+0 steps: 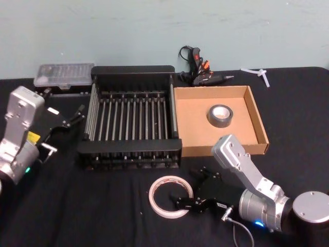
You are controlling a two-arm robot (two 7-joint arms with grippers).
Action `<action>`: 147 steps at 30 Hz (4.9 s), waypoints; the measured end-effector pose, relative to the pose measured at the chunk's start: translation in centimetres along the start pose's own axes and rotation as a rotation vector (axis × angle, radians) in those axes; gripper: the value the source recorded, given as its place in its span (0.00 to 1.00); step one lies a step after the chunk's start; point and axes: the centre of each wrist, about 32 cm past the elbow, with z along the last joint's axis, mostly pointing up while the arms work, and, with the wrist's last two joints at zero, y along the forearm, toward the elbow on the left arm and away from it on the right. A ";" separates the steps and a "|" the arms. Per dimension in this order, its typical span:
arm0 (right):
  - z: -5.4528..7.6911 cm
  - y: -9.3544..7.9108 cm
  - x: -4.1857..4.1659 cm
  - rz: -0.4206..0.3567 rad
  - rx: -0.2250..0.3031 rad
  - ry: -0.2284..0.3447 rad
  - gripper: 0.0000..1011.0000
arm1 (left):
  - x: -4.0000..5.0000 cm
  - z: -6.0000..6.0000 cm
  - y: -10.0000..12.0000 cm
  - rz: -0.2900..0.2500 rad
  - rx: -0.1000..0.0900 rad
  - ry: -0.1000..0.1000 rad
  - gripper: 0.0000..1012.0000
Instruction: Pick up the white tape and place it into the black box , Pick up the silver tape and place it into the brown box.
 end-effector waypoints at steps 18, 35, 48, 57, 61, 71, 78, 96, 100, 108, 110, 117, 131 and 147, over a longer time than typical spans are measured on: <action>0.0 0.0 -0.01 0.001 0.002 0.000 0.44 | 0.00 0.0 0.0 0.000 0.000 0.000 0.99; 0.0 0.0 -0.01 0.001 0.003 0.001 0.09 | 0.00 0.0 0.0 0.000 0.000 0.000 0.99; 0.1 -0.5 0.18 0.018 0.020 0.010 0.07 | 0.00 0.0 0.0 0.000 0.000 0.000 0.99; 0.7 -1.3 0.19 0.032 0.055 0.008 0.07 | 0.00 0.0 0.0 0.000 0.000 0.000 0.99; 1.3 -2.0 0.25 0.047 0.084 0.006 0.07 | 0.00 0.0 0.0 0.000 0.000 0.000 0.99; 3.3 -3.8 0.78 0.076 0.177 -0.014 0.07 | 0.00 0.0 0.0 0.000 0.000 0.000 0.99; 4.8 -4.1 1.43 0.069 0.244 -0.028 0.07 | 0.00 0.0 0.0 0.000 0.000 0.000 0.99; 8.8 -0.2 3.83 -0.056 0.323 -0.010 0.07 | 0.00 0.0 0.0 0.000 0.000 0.000 0.99; 9.6 0.8 4.23 -0.084 0.324 -0.004 0.07 | 0.00 0.0 0.0 0.000 0.000 0.000 0.99; 11.6 3.8 5.16 -0.146 0.308 0.010 0.07 | 0.00 0.0 0.0 0.000 0.000 0.000 0.99; 12.0 4.7 5.35 -0.161 0.301 0.014 0.07 | 0.00 0.0 0.0 0.000 0.000 0.000 0.99; 12.7 7.3 5.75 -0.196 0.269 0.023 0.07 | 0.00 0.0 0.0 0.000 0.000 0.000 0.99; 11.9 10.4 6.26 -0.235 0.181 0.035 0.07 | 0.00 0.0 0.0 0.000 0.000 0.000 0.99; 11.6 10.7 6.24 -0.239 0.160 0.021 0.07 | 0.00 0.0 0.0 0.000 0.000 0.000 0.99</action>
